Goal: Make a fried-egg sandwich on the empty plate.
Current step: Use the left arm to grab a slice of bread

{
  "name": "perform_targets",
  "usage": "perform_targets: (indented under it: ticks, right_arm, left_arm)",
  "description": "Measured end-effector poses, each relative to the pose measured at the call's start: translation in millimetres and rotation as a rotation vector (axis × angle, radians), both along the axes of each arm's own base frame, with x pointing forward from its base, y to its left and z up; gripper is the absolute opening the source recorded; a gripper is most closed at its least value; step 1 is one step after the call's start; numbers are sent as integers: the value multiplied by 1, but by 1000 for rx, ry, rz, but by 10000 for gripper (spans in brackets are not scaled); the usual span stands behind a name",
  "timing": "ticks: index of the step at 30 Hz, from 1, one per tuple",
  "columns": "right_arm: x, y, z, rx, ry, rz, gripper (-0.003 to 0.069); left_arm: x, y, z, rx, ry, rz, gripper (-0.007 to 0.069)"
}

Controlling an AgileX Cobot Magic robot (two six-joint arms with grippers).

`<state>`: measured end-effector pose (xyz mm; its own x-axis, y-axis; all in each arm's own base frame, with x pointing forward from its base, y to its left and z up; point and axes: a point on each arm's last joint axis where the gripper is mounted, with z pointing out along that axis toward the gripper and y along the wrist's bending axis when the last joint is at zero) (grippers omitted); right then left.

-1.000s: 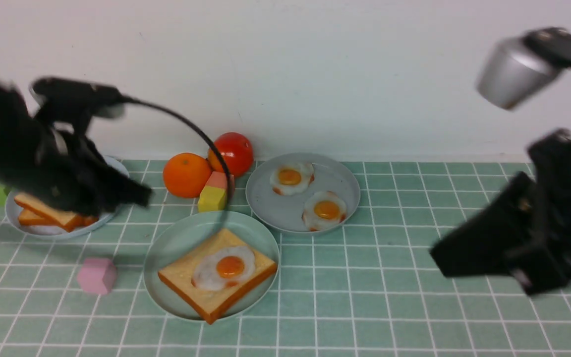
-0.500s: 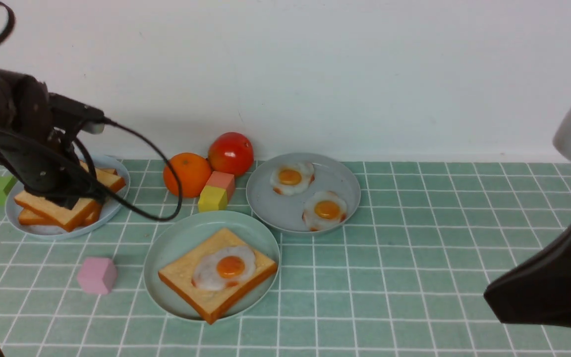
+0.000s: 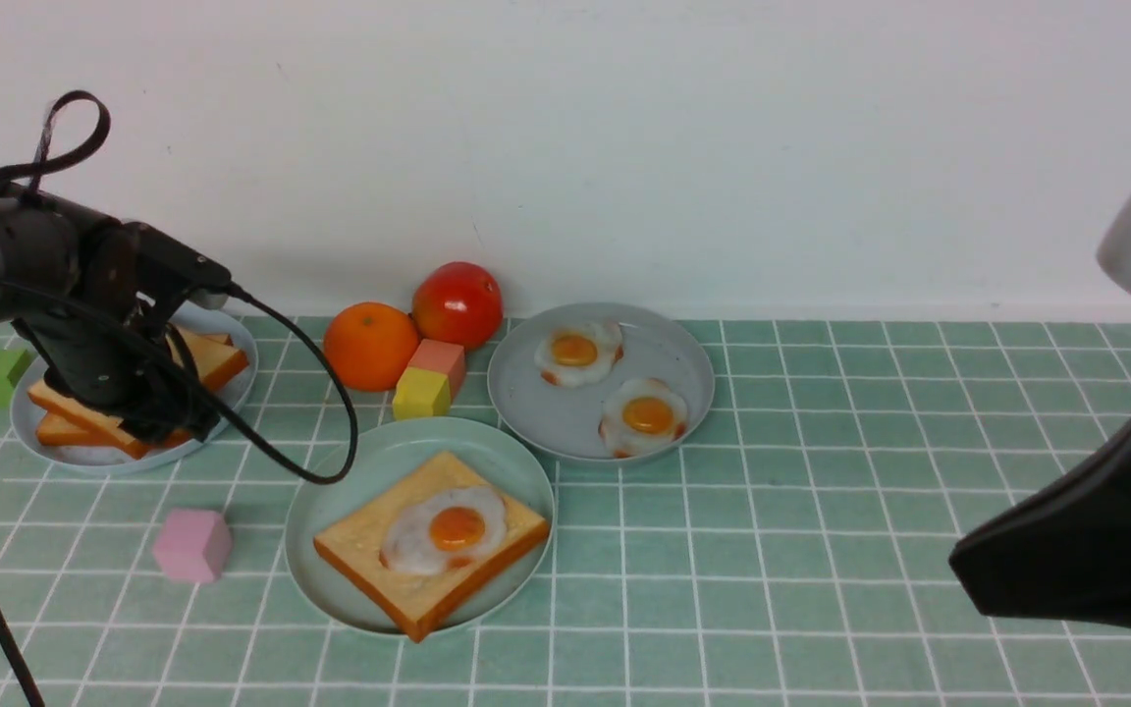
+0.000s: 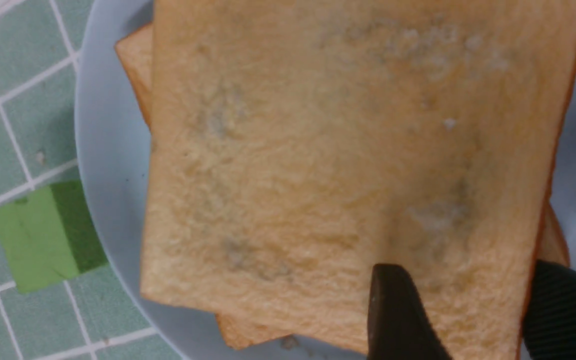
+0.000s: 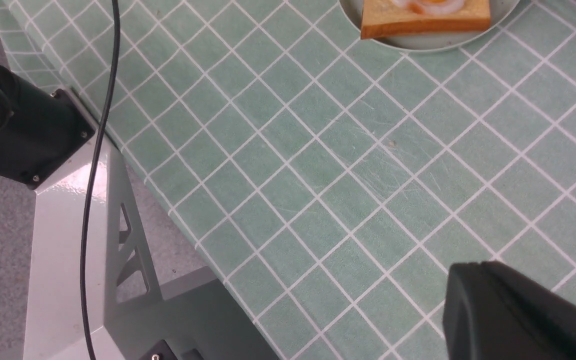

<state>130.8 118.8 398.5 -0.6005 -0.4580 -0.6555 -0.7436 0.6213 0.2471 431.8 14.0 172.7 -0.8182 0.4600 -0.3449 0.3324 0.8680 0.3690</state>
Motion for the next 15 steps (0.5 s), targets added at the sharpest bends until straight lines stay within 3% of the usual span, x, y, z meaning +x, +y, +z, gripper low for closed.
perform_targets:
  ticks: [6, 11, 13, 15]
  right_arm:
    - [-1, 2, 1, 21, 15, 7, 14]
    - [-3, 3, 1, 34, 30, 15, 14]
    - [-4, 3, 1, 40, 43, 23, 15]
    - [-5, 3, 1, 38, 49, 27, 15]
  left_arm:
    - [2, 0, -5, -2, 6, -1, 300]
    - [2, -1, -7, -7, 15, 3, 166]
    - [1, -3, -6, -18, 16, 7, 43]
    - [0, -6, -1, -20, 15, 6, 7]
